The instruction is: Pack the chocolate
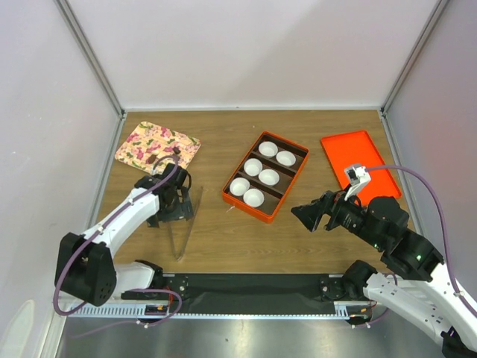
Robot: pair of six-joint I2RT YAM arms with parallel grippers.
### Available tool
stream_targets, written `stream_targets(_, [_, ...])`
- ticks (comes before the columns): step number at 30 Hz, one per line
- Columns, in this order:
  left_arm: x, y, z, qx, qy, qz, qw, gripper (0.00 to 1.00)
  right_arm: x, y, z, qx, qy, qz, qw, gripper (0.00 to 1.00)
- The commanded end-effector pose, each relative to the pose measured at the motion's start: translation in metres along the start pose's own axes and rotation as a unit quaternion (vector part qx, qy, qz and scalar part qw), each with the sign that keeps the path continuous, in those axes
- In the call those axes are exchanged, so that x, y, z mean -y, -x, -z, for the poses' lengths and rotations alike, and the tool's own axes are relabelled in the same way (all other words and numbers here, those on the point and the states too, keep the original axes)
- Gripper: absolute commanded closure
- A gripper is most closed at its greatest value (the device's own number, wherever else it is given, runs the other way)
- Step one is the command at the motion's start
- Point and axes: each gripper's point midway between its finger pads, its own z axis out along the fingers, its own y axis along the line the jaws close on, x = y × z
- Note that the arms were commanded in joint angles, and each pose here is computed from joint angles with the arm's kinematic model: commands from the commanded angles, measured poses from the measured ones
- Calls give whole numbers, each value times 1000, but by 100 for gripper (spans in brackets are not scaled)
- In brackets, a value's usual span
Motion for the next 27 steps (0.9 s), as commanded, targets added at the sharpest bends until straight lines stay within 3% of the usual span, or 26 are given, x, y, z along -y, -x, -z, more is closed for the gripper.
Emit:
stream_targets(1, [5,14,-2,34,-5,62,997,0,-4,2,5,3,8,-1,1000,1])
stream_targets(11, [35,-1,-13,19,-66,32,997,0,-1,4,12,11,2,1,1000,1])
stream_targets(23, [29,-21,-36,-22,-12,19,999,0,-5,6,18,13,12,1,1000,1])
stream_targets(27, [41,-22,-33,-19,-52,25,998,1,0,5,23,17,1,7,1000,1])
